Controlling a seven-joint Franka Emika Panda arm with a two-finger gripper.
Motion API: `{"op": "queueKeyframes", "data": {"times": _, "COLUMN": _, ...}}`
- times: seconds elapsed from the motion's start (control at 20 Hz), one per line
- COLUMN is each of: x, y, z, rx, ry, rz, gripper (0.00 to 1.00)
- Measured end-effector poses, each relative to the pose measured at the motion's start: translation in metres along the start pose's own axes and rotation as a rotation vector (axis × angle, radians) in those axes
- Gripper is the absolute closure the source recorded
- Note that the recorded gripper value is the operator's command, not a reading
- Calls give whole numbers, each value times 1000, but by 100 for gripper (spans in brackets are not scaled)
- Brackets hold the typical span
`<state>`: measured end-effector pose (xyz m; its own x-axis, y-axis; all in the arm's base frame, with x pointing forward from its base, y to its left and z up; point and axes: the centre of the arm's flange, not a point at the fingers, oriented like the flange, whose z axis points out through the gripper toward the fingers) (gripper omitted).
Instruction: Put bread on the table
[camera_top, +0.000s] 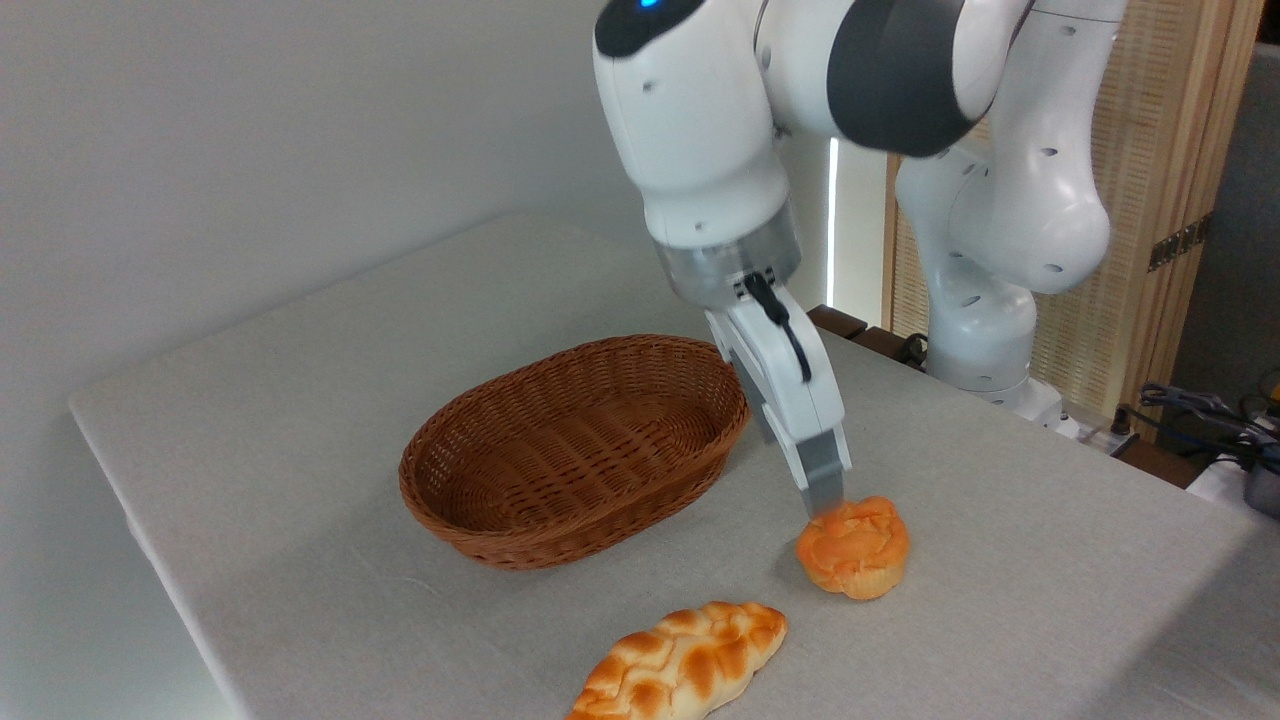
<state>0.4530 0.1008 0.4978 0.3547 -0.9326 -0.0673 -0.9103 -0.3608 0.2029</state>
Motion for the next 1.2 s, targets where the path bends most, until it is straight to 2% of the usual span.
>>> {"op": "queueKeyframes", "data": {"times": 0.1, "x": -1, "y": 1, "z": -41, "rx": 33, "ry": 80, "rz": -53, "gripper": 0}}
{"op": "queueKeyframes", "data": {"times": 0.3, "x": 1, "y": 5, "z": -123, "rx": 120, "ry": 244, "rz": -252, "gripper": 0}}
{"op": "queueKeyframes", "data": {"times": 0.45, "x": 34, "y": 4, "z": -159, "rx": 146, "ry": 309, "rz": -355, "gripper": 0}}
{"op": "queueKeyframes", "data": {"times": 0.65, "x": 100, "y": 10, "z": -164, "rx": 144, "ry": 285, "rz": -407, "gripper": 0}}
{"op": "queueKeyframes", "data": {"times": 0.75, "x": 121, "y": 10, "z": -156, "rx": 138, "ry": 256, "rz": -406, "gripper": 0}}
{"op": "queueKeyframes", "data": {"times": 0.95, "x": 150, "y": 5, "z": -137, "rx": 177, "ry": 128, "rz": -368, "gripper": 0}}
{"op": "queueKeyframes", "data": {"times": 1.05, "x": 155, "y": 3, "z": -134, "rx": 181, "ry": 110, "rz": -364, "gripper": 0}}
{"op": "queueKeyframes", "data": {"times": 1.2, "x": 137, "y": -5, "z": -138, "rx": 187, "ry": 119, "rz": -397, "gripper": 0}}
